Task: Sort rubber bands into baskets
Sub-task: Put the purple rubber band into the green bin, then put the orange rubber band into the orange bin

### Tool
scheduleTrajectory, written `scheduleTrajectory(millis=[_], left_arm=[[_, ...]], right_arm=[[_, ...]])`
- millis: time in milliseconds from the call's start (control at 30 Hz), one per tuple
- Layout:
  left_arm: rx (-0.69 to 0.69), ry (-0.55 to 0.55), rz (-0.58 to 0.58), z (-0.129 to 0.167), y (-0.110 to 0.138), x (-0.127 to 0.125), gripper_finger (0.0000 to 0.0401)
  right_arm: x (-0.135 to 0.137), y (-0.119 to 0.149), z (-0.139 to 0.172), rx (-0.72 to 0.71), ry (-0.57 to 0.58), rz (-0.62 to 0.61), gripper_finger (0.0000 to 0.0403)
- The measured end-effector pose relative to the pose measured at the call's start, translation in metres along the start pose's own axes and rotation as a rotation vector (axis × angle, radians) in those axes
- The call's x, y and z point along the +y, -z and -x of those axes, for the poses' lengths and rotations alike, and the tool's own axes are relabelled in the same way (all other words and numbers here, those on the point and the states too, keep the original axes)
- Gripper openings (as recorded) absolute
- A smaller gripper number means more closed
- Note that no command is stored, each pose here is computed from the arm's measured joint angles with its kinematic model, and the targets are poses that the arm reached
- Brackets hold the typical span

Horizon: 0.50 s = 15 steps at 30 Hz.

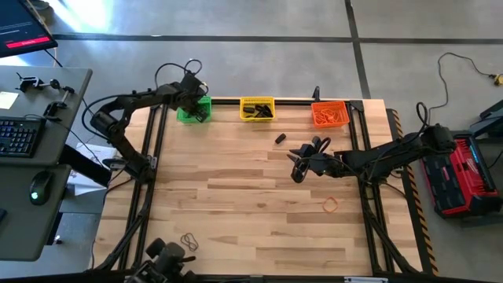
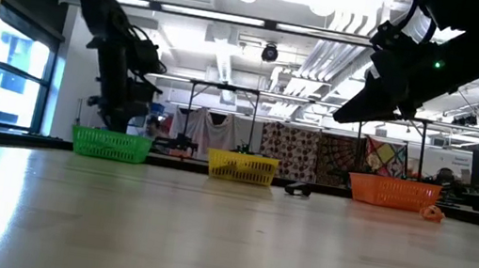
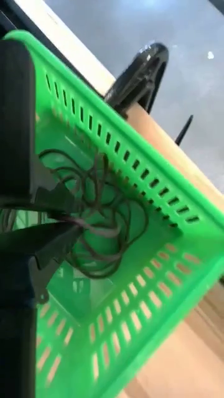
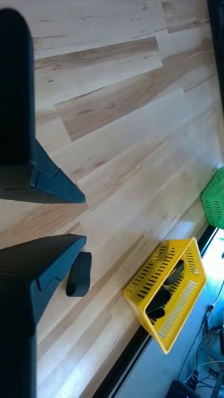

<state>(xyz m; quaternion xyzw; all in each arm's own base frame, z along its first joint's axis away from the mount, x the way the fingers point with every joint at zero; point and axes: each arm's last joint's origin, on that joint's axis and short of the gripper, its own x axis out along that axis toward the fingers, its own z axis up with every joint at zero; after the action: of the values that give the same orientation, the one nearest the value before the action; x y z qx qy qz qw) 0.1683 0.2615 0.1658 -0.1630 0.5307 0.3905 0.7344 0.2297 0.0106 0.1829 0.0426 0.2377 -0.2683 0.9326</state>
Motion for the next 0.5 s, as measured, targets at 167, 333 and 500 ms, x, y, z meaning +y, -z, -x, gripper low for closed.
scheduleTrajectory(millis=[167,333,500], left_arm=[[-0.004,0.006,-0.039,0.002,-0.001,-0.007,0.0068],[-0.005,-0.004,-0.057,0.003,-0.002,-0.013,0.0119],[-0.038,-0.021,-0.074,0.011,-0.005,-0.016,0.0161]], right_arm=[[0.000,0.000,0.000,0.002,0.001,0.009,0.0080],[0.000,0.001,0.000,0.011,0.003,0.016,0.0080],[0.000,0.001,0.000,0.011,0.003,0.016,0.0080]])
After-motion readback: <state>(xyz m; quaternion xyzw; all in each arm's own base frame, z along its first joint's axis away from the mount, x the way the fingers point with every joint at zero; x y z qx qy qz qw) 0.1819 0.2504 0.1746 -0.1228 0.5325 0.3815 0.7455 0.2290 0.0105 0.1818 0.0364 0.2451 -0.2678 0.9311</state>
